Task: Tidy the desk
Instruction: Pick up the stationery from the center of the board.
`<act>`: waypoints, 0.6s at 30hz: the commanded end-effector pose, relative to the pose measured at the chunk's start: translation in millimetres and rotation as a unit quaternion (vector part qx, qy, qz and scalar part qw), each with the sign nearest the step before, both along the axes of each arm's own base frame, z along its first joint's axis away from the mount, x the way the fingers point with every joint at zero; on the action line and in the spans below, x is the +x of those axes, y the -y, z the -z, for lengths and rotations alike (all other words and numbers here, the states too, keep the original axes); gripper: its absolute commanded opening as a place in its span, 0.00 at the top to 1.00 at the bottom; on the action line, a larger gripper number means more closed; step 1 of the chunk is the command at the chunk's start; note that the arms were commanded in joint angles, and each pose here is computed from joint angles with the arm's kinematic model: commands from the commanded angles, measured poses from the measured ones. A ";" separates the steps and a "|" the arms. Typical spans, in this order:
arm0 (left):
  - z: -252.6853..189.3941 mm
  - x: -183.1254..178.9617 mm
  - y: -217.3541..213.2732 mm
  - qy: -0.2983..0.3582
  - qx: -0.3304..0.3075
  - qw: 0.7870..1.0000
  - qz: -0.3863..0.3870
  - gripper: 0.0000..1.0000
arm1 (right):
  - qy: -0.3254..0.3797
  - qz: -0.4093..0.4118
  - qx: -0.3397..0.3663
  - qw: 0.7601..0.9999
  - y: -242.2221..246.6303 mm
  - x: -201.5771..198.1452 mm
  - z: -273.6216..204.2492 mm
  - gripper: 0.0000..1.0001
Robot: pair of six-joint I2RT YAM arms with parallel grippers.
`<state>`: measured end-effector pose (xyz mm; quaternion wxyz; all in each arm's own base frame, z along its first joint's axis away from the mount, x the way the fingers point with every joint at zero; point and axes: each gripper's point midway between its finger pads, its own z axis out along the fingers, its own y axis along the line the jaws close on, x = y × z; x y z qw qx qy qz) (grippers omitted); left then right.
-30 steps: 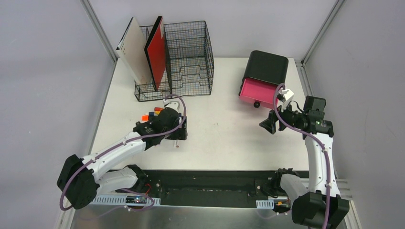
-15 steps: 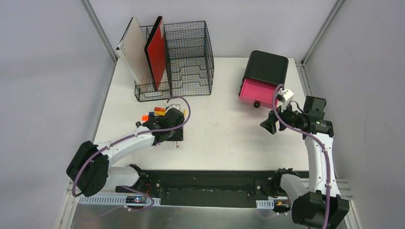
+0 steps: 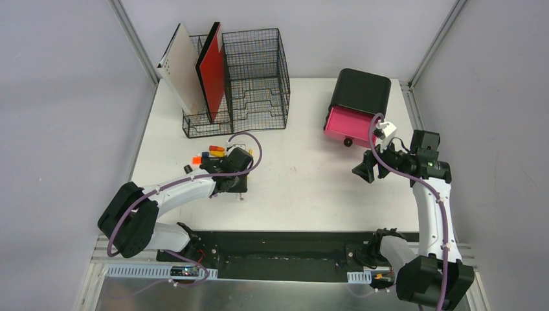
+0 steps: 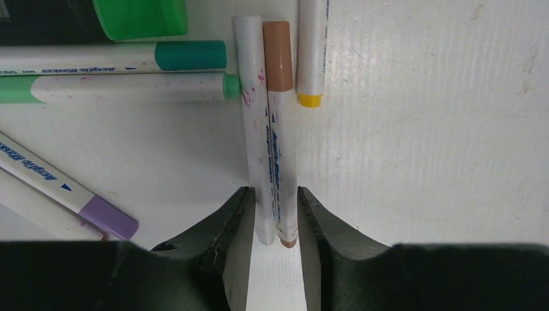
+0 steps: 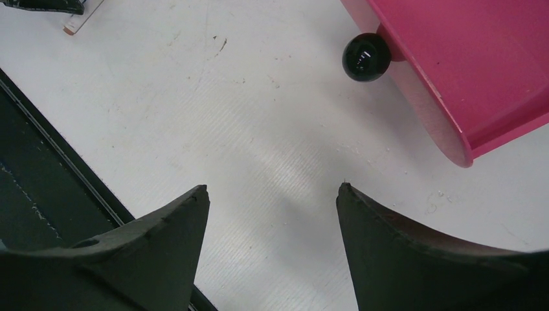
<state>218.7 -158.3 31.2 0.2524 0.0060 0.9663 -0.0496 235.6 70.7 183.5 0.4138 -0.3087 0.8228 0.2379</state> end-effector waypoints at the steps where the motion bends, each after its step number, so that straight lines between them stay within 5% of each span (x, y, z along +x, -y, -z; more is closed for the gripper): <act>1: -13.6 16.4 9.6 0.027 -0.016 0.999 0.008 0.72 | 0.022 -0.012 -0.004 1.000 -0.5 3.1 -9.8 0.25; 14: -32.6 21.9 -0.5 0.053 0.005 0.999 0.007 0.69 | 0.020 -0.013 0.000 1.000 -1.5 2.2 -9.7 0.25; 18: -33.2 25.6 -10.0 0.063 0.033 0.997 0.004 0.74 | 0.021 -0.013 0.000 1.000 -1.7 1.6 -10.4 0.24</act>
